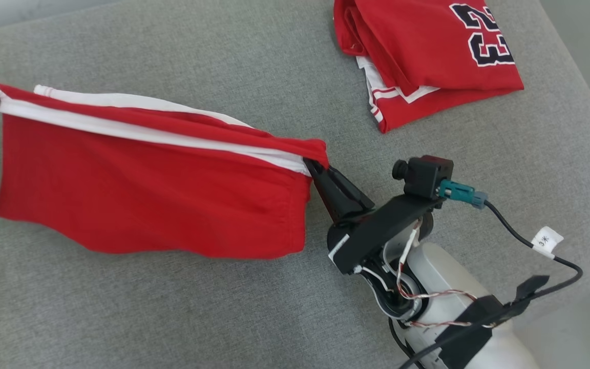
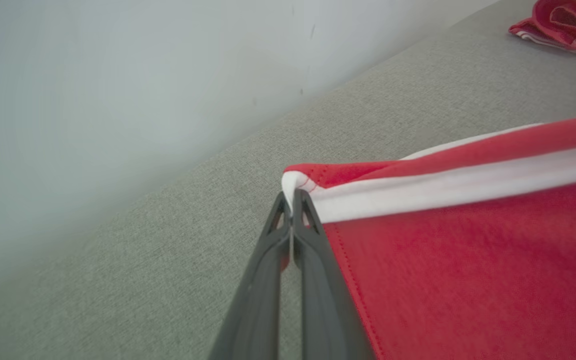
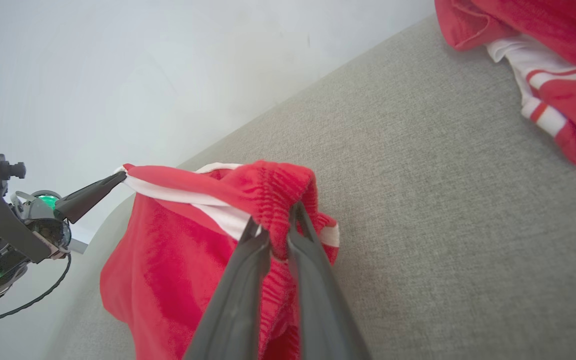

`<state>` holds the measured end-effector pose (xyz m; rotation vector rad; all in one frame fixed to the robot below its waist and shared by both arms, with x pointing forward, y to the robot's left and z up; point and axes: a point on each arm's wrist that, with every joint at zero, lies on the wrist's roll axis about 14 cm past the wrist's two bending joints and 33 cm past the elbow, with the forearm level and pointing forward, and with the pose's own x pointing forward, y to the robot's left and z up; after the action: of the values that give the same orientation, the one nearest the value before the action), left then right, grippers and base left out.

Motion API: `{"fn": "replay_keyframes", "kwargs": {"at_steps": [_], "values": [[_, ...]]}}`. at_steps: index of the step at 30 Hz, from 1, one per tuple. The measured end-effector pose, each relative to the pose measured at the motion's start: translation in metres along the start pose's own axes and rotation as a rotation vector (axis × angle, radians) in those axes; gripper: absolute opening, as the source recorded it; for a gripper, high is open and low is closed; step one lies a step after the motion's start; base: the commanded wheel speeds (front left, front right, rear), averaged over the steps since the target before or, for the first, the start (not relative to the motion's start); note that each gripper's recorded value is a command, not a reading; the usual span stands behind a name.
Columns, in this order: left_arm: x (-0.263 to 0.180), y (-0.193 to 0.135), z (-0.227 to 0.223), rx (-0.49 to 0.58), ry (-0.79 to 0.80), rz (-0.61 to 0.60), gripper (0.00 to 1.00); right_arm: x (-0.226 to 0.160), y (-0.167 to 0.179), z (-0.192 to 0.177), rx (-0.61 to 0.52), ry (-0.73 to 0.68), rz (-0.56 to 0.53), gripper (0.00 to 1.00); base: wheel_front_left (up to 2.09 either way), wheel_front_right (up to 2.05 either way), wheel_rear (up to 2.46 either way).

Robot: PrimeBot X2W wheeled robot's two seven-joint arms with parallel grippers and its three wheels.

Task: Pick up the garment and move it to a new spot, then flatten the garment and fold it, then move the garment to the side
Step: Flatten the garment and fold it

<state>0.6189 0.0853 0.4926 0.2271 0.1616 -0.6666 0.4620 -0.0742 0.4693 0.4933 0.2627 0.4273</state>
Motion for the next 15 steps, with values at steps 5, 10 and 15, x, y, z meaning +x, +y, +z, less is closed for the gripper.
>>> {"fn": "replay_keyframes", "kwargs": {"at_steps": [5,10,15], "values": [[0.015,-0.003,0.000,0.000,0.002,-0.016,0.00,0.006,-0.011,0.002,0.004,-0.013,-0.033,0.00,0.00,0.00,0.00],[0.023,-0.004,-0.011,0.006,0.039,-0.024,0.00,0.010,-0.017,0.000,0.003,-0.010,-0.052,0.00,0.00,0.00,0.00],[0.026,-0.007,-0.018,-0.001,0.055,-0.028,0.28,0.011,-0.017,-0.003,-0.004,-0.004,-0.055,0.31,0.00,0.00,0.00]]}}
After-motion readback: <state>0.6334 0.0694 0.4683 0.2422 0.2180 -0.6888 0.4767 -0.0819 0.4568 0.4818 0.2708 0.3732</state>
